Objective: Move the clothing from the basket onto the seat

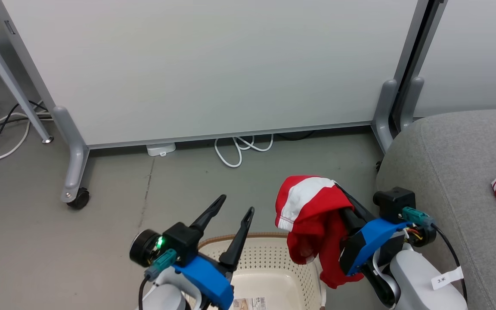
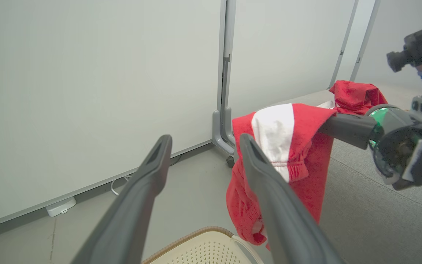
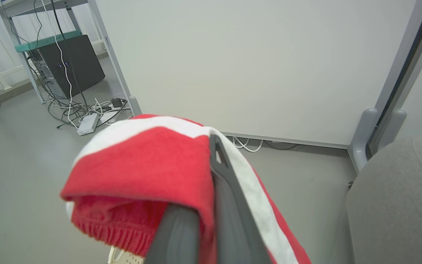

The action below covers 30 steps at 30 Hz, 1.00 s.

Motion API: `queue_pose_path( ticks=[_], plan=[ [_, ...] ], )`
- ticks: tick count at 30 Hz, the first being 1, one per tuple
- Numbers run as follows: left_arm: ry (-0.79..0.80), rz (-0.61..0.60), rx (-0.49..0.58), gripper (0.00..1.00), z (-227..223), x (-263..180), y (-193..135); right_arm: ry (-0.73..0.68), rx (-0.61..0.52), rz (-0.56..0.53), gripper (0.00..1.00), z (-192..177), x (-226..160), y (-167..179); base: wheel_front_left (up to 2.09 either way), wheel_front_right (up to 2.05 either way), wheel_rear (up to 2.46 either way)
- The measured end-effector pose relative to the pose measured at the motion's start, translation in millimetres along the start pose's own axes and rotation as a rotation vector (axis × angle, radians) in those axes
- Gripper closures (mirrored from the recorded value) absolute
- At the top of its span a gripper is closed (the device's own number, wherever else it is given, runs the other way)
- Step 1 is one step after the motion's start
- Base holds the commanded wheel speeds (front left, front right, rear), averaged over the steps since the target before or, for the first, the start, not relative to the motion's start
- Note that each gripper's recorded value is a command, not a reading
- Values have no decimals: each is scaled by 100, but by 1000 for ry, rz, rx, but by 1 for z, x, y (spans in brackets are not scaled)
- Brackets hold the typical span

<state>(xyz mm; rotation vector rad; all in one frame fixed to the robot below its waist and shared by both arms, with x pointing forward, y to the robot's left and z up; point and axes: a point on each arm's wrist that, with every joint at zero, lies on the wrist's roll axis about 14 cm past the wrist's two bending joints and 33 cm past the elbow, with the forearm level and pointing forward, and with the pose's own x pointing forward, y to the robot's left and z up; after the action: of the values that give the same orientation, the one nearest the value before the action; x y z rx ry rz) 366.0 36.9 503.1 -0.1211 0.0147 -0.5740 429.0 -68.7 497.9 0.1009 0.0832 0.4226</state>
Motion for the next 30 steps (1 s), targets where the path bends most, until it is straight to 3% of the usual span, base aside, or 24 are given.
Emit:
queue_pose_path(
  ticks=[13,30],
  plan=[
    [3,147,-8,0,-12,-27,32,-4,6,-16,100,1,-6,-3,0,0,0],
    [7,122,-11,0,-15,-20,22,-10,8,-45,100,3,-13,-12,0,0,0]
  ],
)
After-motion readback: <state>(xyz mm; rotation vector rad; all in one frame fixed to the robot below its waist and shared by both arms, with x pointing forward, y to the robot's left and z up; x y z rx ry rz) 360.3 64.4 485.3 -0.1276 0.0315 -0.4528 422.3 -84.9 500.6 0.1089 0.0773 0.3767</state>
